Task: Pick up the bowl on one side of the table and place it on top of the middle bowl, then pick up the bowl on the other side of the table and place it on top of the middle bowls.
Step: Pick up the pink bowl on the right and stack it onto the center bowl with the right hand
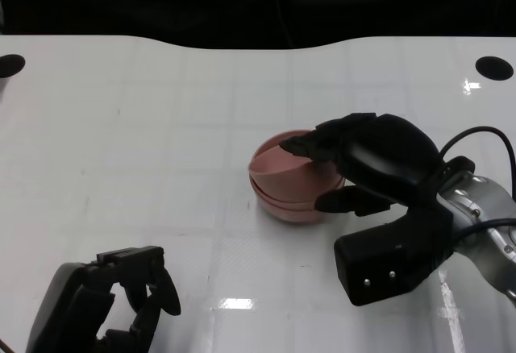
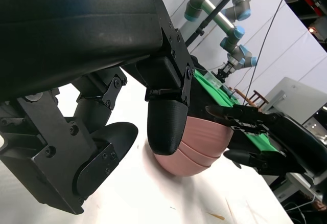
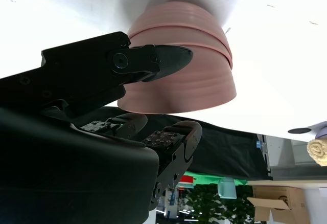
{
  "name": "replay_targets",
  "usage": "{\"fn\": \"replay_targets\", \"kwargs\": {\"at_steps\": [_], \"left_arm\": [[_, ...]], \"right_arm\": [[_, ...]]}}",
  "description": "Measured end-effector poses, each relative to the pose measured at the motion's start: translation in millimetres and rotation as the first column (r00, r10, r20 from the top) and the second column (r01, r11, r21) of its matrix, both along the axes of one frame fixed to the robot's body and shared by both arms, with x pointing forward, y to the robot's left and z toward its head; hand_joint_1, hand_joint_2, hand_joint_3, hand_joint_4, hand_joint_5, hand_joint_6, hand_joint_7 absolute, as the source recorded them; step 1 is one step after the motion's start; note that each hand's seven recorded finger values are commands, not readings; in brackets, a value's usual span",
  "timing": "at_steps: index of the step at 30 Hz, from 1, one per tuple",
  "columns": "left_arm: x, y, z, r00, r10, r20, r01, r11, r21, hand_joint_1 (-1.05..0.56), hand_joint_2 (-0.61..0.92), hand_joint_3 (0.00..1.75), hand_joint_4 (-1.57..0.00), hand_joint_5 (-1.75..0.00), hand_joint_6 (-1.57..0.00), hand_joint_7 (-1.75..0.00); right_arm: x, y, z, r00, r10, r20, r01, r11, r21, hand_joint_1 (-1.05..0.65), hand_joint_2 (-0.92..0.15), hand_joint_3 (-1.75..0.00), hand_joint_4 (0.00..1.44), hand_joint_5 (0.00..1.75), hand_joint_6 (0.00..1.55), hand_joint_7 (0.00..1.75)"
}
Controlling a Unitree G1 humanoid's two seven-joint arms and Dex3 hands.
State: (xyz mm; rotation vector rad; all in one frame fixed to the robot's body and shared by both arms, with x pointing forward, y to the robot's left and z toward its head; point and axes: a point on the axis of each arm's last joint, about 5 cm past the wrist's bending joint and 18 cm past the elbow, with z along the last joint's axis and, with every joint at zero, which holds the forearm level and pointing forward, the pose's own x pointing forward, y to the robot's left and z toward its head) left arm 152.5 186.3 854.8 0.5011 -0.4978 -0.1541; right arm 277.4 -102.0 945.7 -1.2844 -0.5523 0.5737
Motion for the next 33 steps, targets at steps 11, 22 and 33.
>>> {"fn": "replay_targets", "kwargs": {"at_steps": [11,22,33], "left_arm": [[0.2,0.6,0.1,1.000,-0.001,0.000,0.001,1.000,0.004,-0.02,0.23,1.62,-0.91,-1.67,-0.86,-1.47],[0.2,0.9,0.1,1.000,-0.001,-0.002,0.001,1.000,0.007,-0.03,0.23,1.62,-0.89,-1.69,-0.85,-1.47],[0.2,1.8,0.2,1.000,-0.002,-0.003,0.002,1.000,0.012,-0.03,0.22,1.63,-0.89,-1.70,-0.85,-1.48]], "right_arm": [[-18.8,-13.1,-16.6,0.999,-0.004,-0.032,0.003,1.000,-0.020,-0.69,-0.92,-0.22,0.38,0.02,0.41,0.02],[-22.7,-14.5,-22.6,0.999,-0.001,-0.054,-0.001,0.999,-0.039,-0.68,-0.92,-0.22,0.37,0.02,0.40,0.01],[-26.9,-11.8,-29.7,1.000,0.022,0.019,-0.025,0.990,0.136,-0.59,-0.92,-0.23,0.33,0.00,0.32,0.00]]}}
